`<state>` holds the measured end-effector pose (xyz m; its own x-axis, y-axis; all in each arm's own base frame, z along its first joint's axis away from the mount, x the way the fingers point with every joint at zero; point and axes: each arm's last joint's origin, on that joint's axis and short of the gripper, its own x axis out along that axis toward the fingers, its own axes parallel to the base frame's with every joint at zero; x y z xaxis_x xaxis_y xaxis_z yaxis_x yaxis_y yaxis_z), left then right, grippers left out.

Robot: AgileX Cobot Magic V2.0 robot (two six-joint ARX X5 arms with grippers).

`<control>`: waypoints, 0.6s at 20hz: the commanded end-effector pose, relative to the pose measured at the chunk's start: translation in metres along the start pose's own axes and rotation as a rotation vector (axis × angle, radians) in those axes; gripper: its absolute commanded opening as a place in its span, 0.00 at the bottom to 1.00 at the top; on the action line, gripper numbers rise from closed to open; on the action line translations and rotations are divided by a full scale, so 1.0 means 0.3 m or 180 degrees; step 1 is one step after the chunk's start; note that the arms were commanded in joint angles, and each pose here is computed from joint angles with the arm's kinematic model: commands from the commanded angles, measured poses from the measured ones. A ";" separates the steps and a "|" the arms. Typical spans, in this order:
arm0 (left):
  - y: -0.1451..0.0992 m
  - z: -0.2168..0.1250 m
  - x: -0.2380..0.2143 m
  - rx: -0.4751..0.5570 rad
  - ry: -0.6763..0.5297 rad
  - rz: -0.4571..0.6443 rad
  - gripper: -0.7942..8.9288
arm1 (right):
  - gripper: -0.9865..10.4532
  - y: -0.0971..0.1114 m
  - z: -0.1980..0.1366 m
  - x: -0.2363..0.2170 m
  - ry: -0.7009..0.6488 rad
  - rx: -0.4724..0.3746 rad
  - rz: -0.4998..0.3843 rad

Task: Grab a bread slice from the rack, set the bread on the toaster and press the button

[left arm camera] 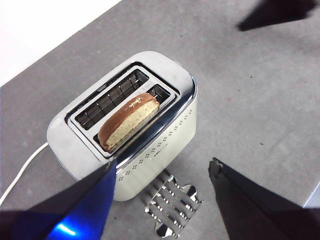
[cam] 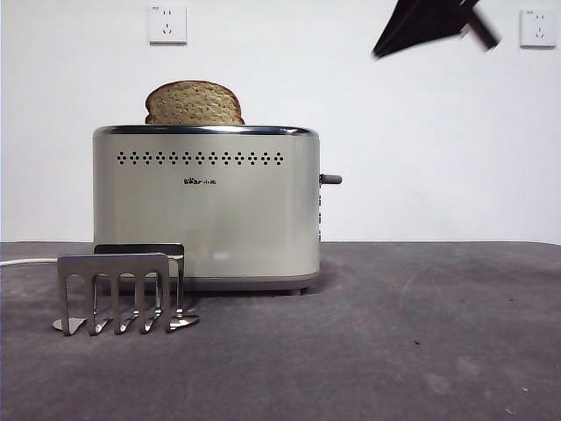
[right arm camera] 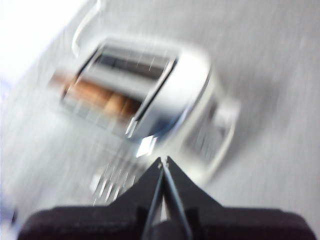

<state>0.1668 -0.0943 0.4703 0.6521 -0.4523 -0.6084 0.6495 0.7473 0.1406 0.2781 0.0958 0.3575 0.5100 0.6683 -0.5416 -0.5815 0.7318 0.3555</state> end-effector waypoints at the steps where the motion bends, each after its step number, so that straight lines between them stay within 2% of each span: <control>1: -0.003 -0.009 0.003 -0.0026 0.0076 -0.0036 0.40 | 0.08 0.054 -0.052 -0.082 0.0273 -0.0156 0.0024; 6: -0.011 -0.034 0.001 -0.0050 0.0329 -0.0123 0.39 | 0.08 0.139 -0.139 -0.242 0.0594 -0.0253 0.0045; 8: -0.018 -0.043 0.000 -0.0071 0.0393 -0.0292 0.23 | 0.08 0.158 -0.154 -0.277 0.0577 -0.0279 0.0045; 9: -0.022 -0.047 -0.001 -0.0083 0.0411 -0.0399 0.09 | 0.08 0.165 -0.156 -0.290 0.0542 -0.0300 0.0044; 12: -0.027 -0.048 -0.002 -0.0099 0.0398 -0.0549 0.07 | 0.09 0.171 -0.157 -0.300 0.0507 -0.0307 0.0039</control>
<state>0.1565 -0.0930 0.4603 0.4934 -0.5133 -0.7022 0.7331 0.6798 0.0181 0.1714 0.0661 0.3910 0.4065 0.6421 -0.6500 -0.6455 0.7053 0.2931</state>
